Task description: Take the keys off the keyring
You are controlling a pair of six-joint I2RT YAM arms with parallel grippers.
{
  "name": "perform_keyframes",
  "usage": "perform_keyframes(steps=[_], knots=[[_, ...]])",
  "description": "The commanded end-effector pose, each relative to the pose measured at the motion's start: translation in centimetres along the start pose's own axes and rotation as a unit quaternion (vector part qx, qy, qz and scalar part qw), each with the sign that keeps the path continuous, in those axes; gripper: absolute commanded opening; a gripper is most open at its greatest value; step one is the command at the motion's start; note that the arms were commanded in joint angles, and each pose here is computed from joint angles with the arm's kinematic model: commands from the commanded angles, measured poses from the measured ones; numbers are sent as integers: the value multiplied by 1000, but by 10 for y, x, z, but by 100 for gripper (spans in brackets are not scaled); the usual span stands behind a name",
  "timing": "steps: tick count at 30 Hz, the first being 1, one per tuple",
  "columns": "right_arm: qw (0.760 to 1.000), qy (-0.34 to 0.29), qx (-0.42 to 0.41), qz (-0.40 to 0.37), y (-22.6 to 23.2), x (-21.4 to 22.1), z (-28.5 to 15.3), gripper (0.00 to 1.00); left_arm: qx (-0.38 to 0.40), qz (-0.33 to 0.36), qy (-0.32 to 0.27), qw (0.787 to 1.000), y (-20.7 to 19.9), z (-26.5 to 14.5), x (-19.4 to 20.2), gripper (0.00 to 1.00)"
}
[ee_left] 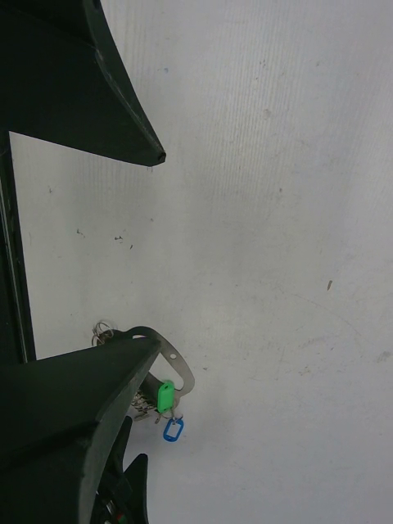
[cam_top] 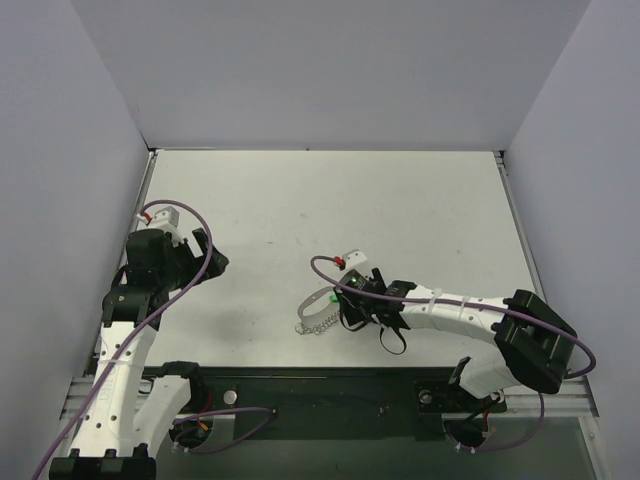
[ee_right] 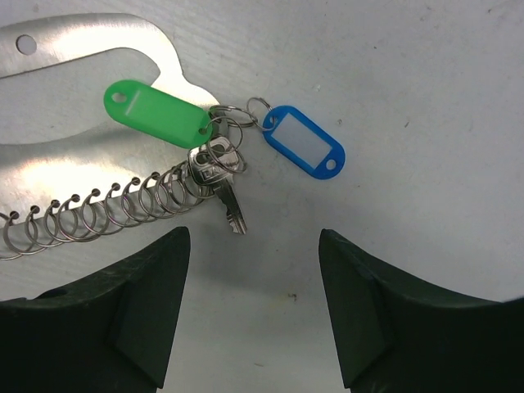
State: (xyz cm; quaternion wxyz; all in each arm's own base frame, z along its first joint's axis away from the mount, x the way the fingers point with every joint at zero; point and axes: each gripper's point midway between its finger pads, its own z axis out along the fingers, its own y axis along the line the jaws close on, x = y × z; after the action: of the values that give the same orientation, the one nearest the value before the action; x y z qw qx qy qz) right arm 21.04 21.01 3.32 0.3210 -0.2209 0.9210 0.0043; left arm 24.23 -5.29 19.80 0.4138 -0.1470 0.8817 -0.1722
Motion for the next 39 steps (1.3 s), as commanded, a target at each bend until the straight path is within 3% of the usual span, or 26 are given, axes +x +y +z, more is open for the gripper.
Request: perform_keyframes(steps=[1,14,23,39], knots=[[1000,5,27,-5,-6,9,1,59,13,6,-23,1000,-4,-1,-11,97],[996,27,67,-61,-6,7,14,52,13,5,-25,1000,-5,-1,-12,97],[994,53,62,-79,-1,20,25,40,13,5,-24,1000,-5,-1,-11,97],[991,67,69,-98,-11,22,18,41,13,5,-23,1000,-5,-1,-11,97]])
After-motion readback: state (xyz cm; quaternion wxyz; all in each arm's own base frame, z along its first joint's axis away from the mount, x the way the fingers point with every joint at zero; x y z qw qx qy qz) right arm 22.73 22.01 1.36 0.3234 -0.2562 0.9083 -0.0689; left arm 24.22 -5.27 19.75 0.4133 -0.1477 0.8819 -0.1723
